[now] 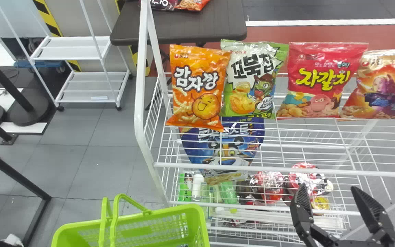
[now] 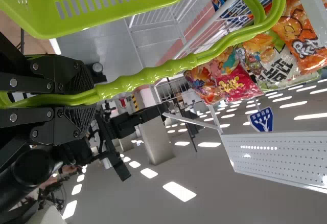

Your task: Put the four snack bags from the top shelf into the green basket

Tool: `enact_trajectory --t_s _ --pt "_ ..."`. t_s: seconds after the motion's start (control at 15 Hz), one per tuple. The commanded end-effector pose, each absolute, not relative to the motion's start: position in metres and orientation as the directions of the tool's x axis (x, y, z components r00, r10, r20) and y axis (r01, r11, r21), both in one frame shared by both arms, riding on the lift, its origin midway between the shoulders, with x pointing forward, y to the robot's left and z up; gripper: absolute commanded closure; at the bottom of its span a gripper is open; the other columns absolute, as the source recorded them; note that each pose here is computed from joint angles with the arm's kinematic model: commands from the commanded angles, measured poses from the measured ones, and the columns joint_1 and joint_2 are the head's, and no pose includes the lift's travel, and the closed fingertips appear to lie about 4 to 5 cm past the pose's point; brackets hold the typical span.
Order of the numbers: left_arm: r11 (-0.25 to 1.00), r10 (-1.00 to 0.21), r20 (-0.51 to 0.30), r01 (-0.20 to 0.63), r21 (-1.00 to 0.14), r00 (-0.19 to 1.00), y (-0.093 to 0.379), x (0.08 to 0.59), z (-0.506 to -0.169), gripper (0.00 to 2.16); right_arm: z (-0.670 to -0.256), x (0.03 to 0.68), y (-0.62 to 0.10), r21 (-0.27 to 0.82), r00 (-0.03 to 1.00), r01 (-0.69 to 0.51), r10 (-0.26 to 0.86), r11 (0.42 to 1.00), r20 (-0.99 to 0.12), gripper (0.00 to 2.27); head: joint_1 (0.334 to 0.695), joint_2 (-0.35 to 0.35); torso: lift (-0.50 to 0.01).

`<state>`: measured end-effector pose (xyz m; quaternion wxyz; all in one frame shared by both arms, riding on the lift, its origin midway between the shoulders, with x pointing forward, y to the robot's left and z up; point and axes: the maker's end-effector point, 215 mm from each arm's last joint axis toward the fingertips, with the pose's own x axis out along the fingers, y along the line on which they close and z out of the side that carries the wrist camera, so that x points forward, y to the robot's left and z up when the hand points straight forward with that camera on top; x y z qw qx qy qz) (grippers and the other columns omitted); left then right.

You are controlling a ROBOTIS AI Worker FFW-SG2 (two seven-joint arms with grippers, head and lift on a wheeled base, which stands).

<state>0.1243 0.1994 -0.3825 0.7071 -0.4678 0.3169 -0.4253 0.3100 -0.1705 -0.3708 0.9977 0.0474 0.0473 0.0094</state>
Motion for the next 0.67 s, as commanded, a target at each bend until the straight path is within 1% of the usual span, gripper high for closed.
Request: enact_trajectory --t_s 0.0,0.6 --pt "0.190 -0.899 -0.040 0.306 -0.933 0.436 0.1985 0.1228 -0.3806 2.15 -0.3711 0.3098 -0.1697 0.097 0.995 -0.015 0.024 0.995 -0.094 0.10 0.695 0.086 -0.001" --pt "0.187 -0.899 -0.038 0.305 -0.934 0.437 0.1985 0.1222 -0.3806 2.15 -0.3709 0.3086 -0.1661 0.103 0.995 -0.019 0.029 0.994 -0.096 0.10 0.695 0.092 -0.001"
